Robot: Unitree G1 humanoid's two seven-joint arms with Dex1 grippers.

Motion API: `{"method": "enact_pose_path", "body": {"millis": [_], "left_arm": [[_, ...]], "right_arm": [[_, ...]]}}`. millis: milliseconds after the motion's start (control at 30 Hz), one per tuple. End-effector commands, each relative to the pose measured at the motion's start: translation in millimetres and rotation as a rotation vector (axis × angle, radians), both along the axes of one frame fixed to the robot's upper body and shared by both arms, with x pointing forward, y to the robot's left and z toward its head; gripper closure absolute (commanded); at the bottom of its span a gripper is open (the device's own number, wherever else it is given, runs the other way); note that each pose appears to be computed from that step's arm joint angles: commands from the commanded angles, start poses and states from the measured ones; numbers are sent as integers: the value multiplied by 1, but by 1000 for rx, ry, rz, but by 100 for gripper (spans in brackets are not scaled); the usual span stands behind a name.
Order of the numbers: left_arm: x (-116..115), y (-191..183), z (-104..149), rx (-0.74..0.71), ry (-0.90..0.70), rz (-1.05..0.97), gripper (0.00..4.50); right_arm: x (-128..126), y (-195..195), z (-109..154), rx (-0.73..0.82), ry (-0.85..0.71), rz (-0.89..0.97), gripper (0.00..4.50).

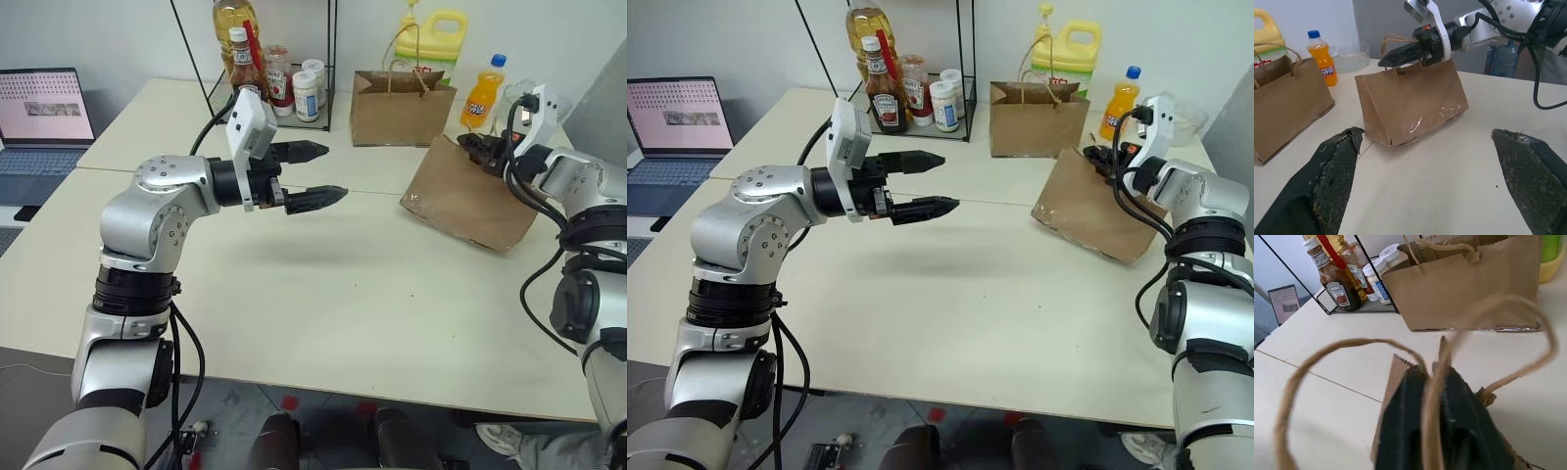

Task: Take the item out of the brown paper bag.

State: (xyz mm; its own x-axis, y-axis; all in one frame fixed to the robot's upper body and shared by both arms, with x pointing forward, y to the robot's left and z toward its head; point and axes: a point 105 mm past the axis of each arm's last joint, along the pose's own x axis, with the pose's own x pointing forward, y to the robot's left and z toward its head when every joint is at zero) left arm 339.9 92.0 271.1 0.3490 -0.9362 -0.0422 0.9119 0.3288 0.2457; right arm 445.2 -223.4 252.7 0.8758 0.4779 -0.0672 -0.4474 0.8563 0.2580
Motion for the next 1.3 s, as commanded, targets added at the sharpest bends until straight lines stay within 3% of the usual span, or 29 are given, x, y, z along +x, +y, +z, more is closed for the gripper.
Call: {"method": "enact_pose_path", "body": {"millis": [33,100,333,567,933,1267,1300], "left_arm": [[-5,1,12,-9,-59,-11,0],[-5,0,13,-10,-60,-12,0],[-5,1,13,-16,-64,-4,0],[-2,1,11,-20,-63,5,0],[1,-3,14,-27,-74,-8,0],[-1,0,14,-19,-81,8,0],[-1,0,14,-19,-81,10,0]], "right_arm": [[-2,-7,22,-56,-91,-21,447],[-3,-7,22,-64,-92,-18,447],[-7,-24,18,-143,-37,-101,215],[-15,-33,15,-175,18,-123,215],[-1,-17,12,-11,95,-132,215],[11,-3,18,118,48,-114,215],[12,-3,20,133,32,-117,231]]}}
